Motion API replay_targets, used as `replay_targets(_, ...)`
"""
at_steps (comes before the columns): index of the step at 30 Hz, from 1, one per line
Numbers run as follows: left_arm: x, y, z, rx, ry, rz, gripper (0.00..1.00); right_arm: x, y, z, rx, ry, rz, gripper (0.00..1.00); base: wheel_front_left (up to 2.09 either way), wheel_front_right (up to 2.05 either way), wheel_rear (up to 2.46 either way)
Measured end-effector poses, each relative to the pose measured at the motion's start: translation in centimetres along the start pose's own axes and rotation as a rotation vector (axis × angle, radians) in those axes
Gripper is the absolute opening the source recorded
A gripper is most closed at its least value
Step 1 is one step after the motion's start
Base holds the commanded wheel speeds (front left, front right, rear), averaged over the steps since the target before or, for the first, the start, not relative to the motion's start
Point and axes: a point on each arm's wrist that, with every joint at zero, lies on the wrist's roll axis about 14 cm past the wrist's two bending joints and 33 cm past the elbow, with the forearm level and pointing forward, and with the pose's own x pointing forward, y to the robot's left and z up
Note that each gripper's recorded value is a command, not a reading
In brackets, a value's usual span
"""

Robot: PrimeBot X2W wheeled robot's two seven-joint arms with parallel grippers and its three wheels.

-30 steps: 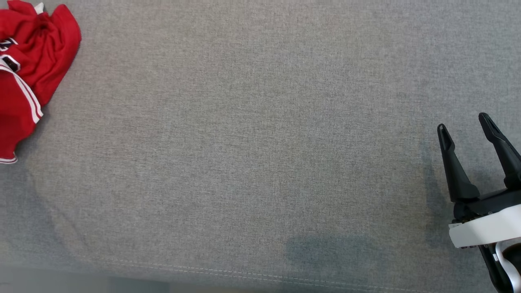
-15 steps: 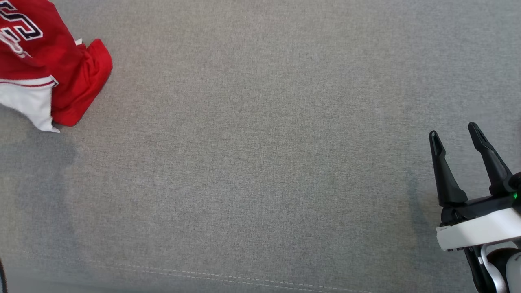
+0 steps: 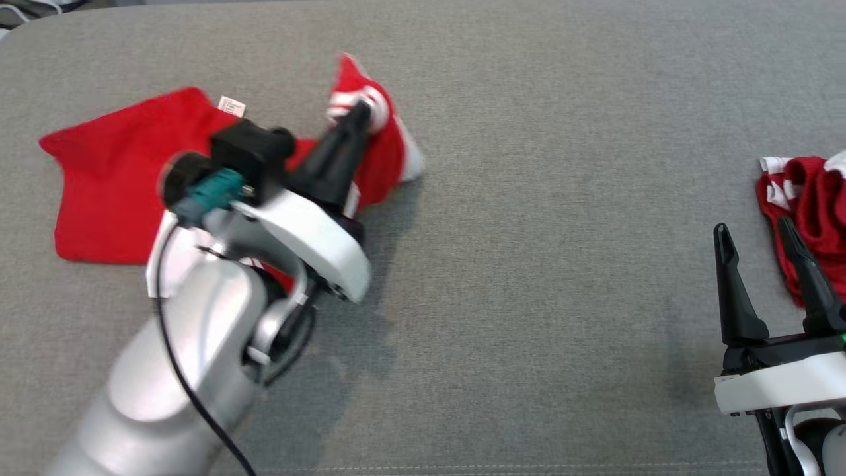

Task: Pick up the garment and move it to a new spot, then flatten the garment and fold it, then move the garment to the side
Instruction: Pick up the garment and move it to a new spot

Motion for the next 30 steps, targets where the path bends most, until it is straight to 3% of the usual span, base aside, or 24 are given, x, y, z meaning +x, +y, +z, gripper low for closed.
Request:
replay_targets(6, 0.7, -12.0, -5.4, -0.096, 0.160, -0.293, 0.00, -1.7, -3.0, 0.5, -0.011, -0.017, -0.102, 1.00, 0.00, 0.00, 0.00)
replay_targets(12, 1.1, -20.6, -9.6, -0.153, 0.288, -0.527, 0.00, -4.2, -6.0, 1.1, -0.017, -0.030, -0.216, 1.00, 0.00, 0.00, 0.00)
replay_targets(17, 2.3, -24.4, -11.8, -0.137, 0.341, -0.648, 0.00, -6.8, -8.2, 0.6, -0.013, -0.014, -0.310, 1.00, 0.00, 0.00, 0.00)
replay_targets(25, 2.9, -27.5, -14.9, -0.139, 0.419, -0.753, 0.00, -8.3, -9.9, -0.4, -0.010, 0.009, -0.385, 1.00, 0.00, 0.00, 0.00)
replay_targets(26, 2.7, -27.7, -15.4, -0.135, 0.433, -0.761, 0.59, -8.5, -10.0, -0.5, -0.010, 0.009, -0.392, 1.00, 0.00, 0.00, 0.00)
replay_targets(27, 2.6, -27.8, -15.6, -0.138, 0.441, -0.769, 1.00, -8.6, -10.1, -0.6, -0.010, 0.011, -0.396, 1.00, 0.00, 0.00, 0.00)
replay_targets(30, 2.3, -28.1, -15.4, -0.127, 0.434, -0.789, 1.00, -8.6, -10.1, -0.9, -0.004, 0.017, -0.398, 1.00, 0.00, 0.00, 0.00)
